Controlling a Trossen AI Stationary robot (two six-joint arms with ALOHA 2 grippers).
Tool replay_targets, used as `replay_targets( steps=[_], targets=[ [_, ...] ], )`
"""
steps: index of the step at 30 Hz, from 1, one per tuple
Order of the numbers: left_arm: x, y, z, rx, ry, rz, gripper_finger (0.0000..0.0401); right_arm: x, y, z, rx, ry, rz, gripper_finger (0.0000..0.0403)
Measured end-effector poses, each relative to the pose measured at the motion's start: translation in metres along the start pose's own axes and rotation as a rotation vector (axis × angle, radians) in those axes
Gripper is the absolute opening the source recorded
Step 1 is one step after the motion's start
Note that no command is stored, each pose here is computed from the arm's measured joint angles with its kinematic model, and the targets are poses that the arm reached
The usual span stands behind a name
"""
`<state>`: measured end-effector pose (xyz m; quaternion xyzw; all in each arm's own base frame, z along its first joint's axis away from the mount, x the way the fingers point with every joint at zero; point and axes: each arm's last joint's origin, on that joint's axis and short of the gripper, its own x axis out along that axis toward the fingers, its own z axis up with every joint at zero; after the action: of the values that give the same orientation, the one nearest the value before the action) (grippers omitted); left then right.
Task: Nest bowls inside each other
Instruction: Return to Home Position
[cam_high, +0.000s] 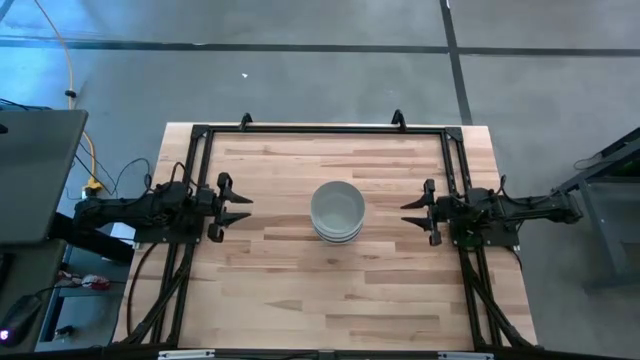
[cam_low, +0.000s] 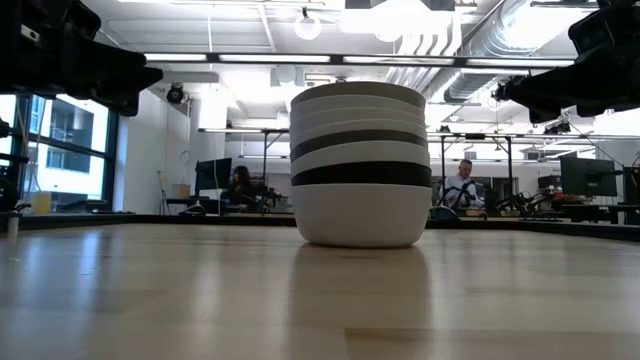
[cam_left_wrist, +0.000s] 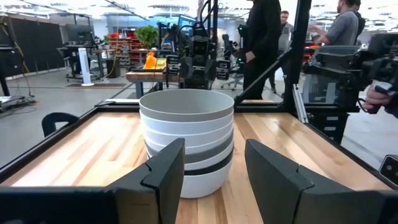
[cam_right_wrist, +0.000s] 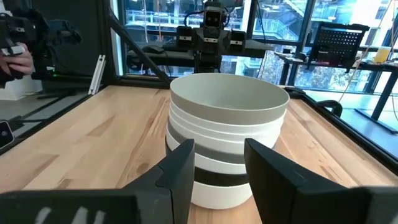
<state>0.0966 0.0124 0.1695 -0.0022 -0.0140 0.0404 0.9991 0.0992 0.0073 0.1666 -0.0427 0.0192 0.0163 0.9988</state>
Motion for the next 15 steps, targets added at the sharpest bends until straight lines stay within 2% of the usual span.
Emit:
replay_targets(
  steps=[15],
  targets=[
    [0.0,0.0,0.0,-0.016,0.0,0.0,0.0159,0.0,0.0,-0.0003,0.0,0.003,0.001,0.0133]
  ],
)
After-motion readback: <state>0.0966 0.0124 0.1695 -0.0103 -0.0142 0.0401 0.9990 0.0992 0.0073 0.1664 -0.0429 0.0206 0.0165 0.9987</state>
